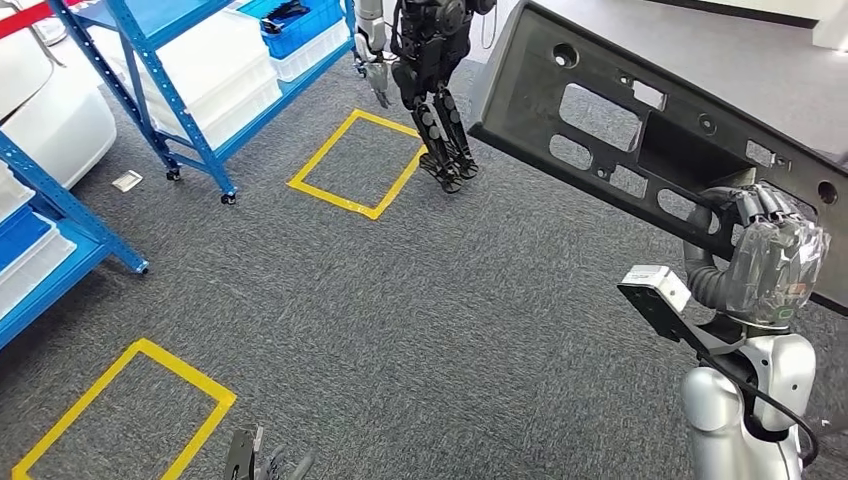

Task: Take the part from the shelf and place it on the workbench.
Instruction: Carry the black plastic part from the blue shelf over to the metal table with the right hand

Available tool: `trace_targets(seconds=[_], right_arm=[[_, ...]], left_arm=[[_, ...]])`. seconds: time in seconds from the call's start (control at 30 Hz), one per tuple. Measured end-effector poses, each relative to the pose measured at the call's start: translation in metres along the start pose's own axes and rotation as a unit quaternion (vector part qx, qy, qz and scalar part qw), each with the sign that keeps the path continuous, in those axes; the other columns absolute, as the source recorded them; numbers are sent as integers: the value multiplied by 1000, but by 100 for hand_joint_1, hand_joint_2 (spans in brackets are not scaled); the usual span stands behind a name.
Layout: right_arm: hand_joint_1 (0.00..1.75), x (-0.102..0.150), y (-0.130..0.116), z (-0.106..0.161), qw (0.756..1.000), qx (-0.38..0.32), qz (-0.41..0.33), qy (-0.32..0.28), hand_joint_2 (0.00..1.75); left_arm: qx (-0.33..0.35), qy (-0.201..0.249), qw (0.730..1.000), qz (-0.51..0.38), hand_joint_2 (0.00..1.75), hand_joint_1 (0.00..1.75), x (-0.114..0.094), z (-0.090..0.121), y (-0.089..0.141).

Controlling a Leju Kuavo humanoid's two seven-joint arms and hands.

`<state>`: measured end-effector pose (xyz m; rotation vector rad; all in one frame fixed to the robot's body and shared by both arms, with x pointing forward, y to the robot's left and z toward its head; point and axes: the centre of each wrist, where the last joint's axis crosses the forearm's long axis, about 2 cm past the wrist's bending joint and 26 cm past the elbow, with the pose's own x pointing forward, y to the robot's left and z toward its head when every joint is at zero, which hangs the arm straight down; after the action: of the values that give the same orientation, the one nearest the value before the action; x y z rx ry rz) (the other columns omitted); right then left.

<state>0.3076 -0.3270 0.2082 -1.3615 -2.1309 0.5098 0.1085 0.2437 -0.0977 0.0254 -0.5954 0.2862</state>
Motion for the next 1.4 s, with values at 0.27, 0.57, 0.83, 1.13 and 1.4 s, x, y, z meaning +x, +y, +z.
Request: trace_targets(seconds=[0.27, 0.57, 0.83, 1.13, 1.4], right_arm=[[175, -10, -1, -10, 1000, 2, 26, -2, 175], [175, -46, -9, -58, 997, -2, 79, 0, 175], [175, -75, -13, -101, 993, 8, 117, 4, 175], [175, -89, -11, -130, 990, 23, 136, 14, 175], [175, -98, -13, -134, 988, 32, 150, 13, 175]], left_arm=[[3, -3, 1000, -4, 175, 0, 2, -1, 3], [-1, 0, 1000, -9, 175, 0, 5, -2, 1], [5, -3, 1000, -8, 175, 0, 9, -4, 1], [9, -1, 1000, -6, 175, 0, 6, -3, 2], [13, -3, 1000, -1, 175, 0, 7, -3, 4]])
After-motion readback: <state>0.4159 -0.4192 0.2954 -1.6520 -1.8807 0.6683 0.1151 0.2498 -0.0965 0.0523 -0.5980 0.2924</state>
